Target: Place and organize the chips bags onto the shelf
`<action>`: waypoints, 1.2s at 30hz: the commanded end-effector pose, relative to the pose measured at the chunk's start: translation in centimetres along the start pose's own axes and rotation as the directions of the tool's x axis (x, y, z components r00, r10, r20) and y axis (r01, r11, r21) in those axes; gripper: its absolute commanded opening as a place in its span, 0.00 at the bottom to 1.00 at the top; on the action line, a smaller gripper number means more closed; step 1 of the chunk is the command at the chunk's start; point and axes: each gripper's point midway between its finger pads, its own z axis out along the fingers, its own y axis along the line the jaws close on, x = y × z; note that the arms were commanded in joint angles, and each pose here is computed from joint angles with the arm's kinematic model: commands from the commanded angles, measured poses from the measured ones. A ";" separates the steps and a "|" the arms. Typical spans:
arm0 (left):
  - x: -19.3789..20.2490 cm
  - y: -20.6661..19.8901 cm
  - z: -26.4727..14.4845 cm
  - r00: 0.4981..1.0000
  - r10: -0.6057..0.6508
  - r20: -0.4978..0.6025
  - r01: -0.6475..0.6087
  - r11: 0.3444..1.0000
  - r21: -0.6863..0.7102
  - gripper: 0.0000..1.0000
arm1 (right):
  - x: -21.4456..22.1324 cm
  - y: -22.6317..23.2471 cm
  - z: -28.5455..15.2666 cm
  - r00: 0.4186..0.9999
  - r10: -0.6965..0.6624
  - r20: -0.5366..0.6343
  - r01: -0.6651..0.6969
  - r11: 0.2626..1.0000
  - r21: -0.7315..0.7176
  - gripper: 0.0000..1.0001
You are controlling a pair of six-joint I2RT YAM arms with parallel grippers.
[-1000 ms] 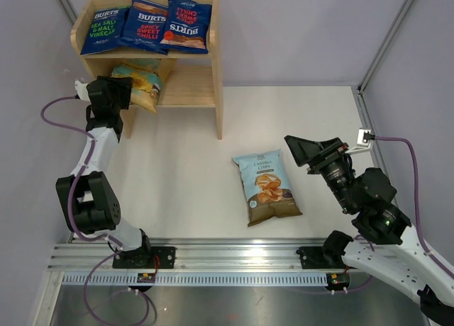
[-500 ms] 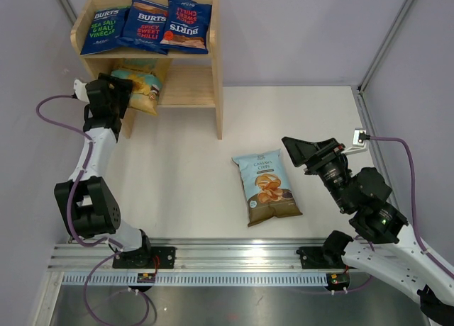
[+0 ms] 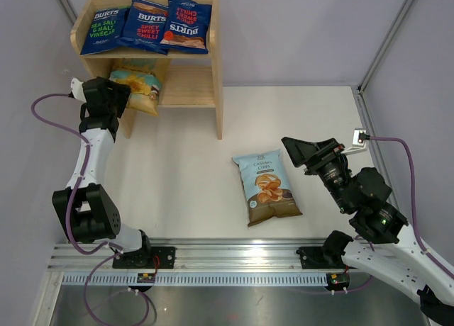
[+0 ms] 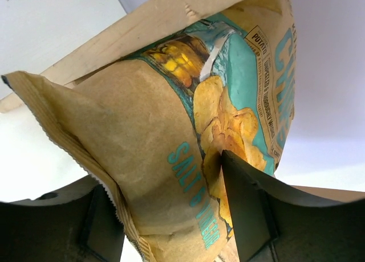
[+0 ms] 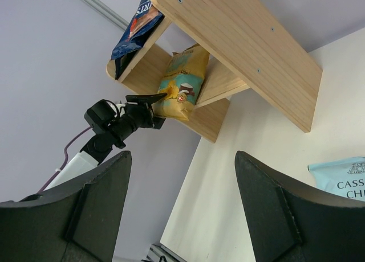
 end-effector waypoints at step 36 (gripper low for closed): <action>-4.0 -0.8 -1.9 0.987 -0.077 0.139 0.073 0.997 0.033 0.99 | 1.9 -2.7 2.8 0.941 -0.299 -0.158 0.323 0.933 0.159 0.88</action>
